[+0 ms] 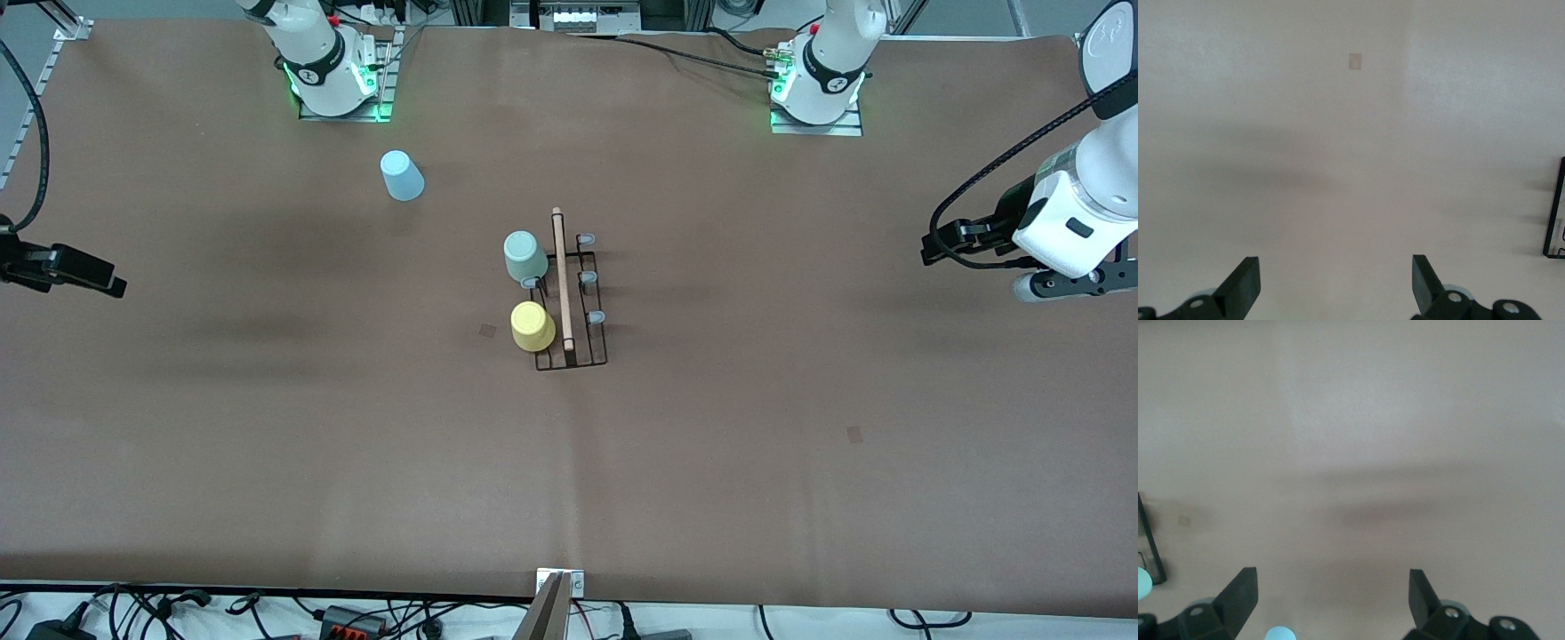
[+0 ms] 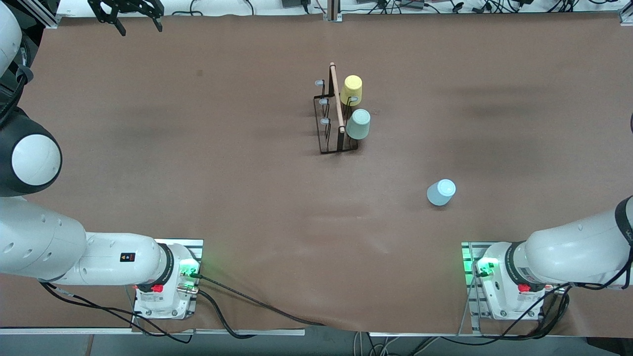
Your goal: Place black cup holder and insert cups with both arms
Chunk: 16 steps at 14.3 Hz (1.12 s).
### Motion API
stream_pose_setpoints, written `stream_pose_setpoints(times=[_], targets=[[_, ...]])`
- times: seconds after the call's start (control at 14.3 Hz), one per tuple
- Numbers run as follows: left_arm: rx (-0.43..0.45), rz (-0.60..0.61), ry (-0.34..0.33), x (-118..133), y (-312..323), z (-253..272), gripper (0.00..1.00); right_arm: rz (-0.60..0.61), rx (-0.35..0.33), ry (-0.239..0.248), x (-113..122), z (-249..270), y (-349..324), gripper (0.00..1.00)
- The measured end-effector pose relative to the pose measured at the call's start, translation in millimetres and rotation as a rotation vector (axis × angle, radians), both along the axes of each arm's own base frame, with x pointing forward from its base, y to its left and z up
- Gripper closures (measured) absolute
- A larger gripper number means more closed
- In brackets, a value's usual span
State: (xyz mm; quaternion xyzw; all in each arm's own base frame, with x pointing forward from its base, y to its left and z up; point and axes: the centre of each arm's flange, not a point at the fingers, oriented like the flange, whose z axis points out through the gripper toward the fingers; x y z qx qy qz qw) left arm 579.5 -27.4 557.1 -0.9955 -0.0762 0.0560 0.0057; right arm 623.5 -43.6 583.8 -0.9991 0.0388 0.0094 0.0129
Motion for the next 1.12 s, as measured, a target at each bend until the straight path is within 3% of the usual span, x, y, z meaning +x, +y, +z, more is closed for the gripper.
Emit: stream_pose_setpoints(times=[0.42,0.63,1.12], targets=[[0.000,0.001,0.000,0,0,0,0.00,0.014,-0.017,-0.072,-53,-16,5,0.00],[0.000,-0.003,0.001,0,0,0,0.00,0.025,-0.018,-0.072,-71,-12,7,0.00],[-0.001,-0.013,0.001,0,1,0,0.00,0.028,-0.015,-0.037,-80,-8,7,0.00]])
